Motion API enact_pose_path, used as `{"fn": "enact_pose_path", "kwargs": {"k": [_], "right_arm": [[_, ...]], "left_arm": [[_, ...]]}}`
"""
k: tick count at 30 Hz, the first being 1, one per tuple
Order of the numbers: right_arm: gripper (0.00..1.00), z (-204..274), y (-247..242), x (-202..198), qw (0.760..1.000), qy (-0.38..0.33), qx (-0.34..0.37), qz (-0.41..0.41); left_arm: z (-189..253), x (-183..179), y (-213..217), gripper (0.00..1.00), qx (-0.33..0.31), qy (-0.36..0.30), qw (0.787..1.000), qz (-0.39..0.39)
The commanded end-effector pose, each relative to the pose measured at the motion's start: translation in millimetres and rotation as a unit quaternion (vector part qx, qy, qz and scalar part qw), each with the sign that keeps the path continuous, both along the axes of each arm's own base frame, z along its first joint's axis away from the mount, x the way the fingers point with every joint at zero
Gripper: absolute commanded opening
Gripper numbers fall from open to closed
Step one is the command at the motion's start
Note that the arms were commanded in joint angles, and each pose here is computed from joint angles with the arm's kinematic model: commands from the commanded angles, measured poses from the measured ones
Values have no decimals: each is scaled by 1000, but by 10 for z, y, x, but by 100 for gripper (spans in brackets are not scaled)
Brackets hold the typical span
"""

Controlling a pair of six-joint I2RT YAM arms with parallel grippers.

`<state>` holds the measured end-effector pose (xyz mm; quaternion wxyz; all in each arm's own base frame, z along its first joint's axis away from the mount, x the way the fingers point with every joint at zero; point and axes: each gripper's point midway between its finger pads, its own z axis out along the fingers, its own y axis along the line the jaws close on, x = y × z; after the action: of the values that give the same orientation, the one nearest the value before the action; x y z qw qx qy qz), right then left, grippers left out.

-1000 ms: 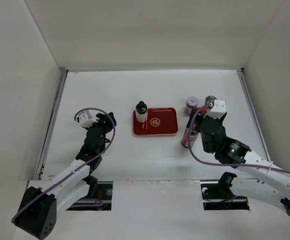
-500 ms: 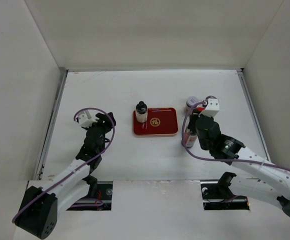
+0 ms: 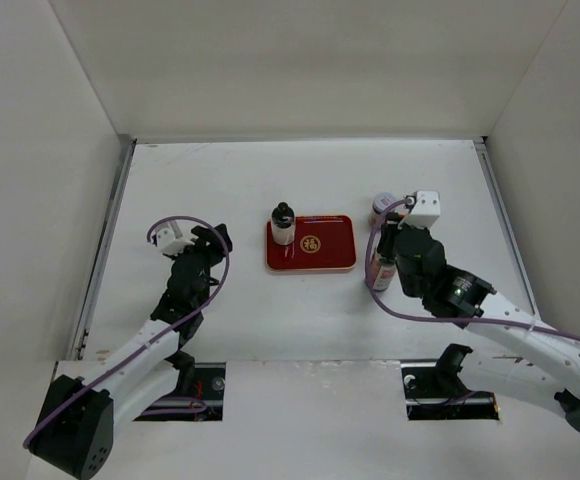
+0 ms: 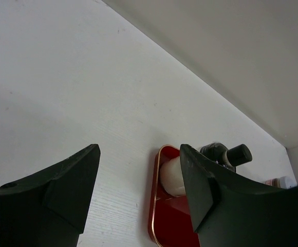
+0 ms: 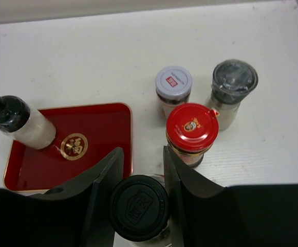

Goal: Organize the condiment bottles

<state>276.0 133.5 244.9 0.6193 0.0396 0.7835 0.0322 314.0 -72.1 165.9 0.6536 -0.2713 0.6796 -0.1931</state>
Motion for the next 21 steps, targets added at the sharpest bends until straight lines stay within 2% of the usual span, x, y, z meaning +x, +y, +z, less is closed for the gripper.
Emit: {"fn": "enact_pose_path", "kwargs": {"k": [1,7,14,21], "right_arm": [[20,1017,99,75,990,-115,82,-10],[20,1422,440,213,984,-156,86,22],[20,1522,1069,736,976,-183,91,76],[20,1262,1449,1211,978,-172,75,85]], "left_arm": [[176,-18,-1,62,-18,-34,999,-3],[191,-28,-15,62,-19,-36,999,-5],[124,0,-25,64,-16,-26,1000,-4],[119,-6,-22,66,-19,-30,999,-6]]}}
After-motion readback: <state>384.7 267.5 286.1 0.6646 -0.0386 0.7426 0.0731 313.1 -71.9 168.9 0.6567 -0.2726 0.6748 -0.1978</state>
